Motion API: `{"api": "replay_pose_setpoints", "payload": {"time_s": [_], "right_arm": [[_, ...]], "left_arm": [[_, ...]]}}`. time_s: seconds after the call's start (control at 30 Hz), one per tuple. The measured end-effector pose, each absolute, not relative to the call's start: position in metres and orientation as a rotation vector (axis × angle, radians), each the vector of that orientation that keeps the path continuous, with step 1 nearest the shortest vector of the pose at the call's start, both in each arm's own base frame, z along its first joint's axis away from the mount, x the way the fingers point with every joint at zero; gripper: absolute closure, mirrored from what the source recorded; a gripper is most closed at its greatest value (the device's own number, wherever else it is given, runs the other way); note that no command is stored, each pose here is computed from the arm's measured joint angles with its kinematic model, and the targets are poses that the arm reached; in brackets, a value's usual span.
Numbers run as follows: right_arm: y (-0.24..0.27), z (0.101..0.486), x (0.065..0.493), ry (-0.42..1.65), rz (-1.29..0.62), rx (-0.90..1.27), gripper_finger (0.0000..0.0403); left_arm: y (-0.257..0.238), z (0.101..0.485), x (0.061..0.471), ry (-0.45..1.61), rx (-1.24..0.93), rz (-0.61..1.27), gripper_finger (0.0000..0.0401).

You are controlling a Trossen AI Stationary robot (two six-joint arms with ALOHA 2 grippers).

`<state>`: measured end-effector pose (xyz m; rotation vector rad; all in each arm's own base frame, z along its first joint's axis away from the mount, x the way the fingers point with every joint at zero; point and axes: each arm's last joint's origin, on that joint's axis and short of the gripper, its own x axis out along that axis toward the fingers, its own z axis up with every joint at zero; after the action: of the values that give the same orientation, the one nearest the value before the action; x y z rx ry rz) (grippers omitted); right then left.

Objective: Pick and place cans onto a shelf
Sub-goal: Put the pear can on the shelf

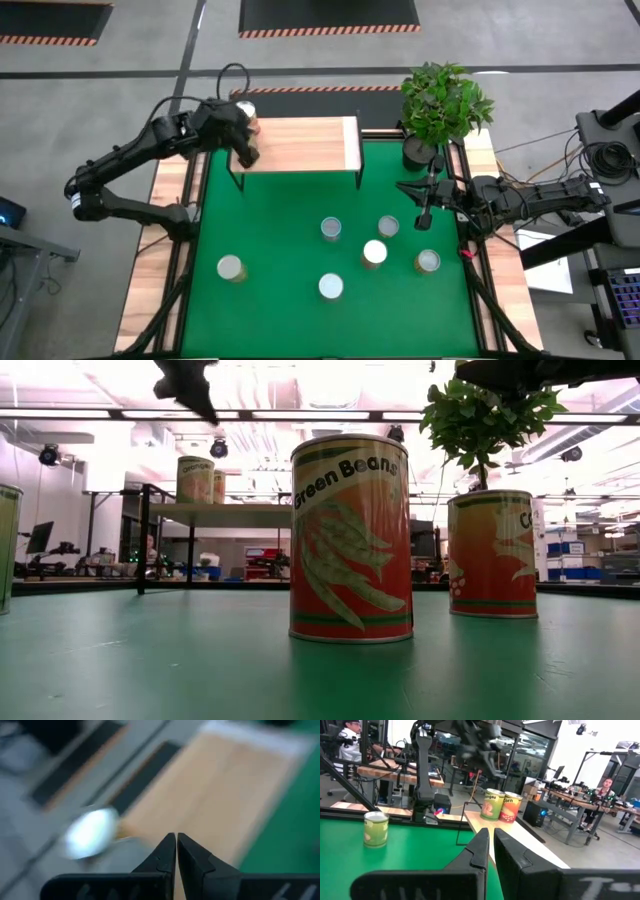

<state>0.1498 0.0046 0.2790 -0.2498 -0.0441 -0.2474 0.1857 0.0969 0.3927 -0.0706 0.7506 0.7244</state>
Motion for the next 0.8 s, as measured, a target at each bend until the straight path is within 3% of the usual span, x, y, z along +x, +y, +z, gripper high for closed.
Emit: {"api": "replay_pose_setpoints", "payload": {"time_s": [0.13, 0.3, 0.57, 0.8], "right_arm": [[0.005, 0.281, 0.150, -0.067, -0.250, -0.259, 0.0385], [0.005, 0.284, 0.149, -0.085, -0.254, -0.287, 0.0385], [0.005, 0.288, 0.149, -0.137, -0.232, -0.306, 0.0385], [0.008, 0.293, 0.148, -0.196, -0.153, -0.320, 0.0385]], "left_arm": [[0.063, 0.393, 0.193, 0.747, -0.202, 0.494, 0.0401], [0.019, 0.376, 0.197, 0.892, -0.398, 0.302, 0.0401], [-0.053, 0.334, 0.197, 1.188, -0.883, 0.323, 0.0401], [-0.105, 0.313, 0.176, 1.329, -0.998, 0.583, 0.0401]]}}
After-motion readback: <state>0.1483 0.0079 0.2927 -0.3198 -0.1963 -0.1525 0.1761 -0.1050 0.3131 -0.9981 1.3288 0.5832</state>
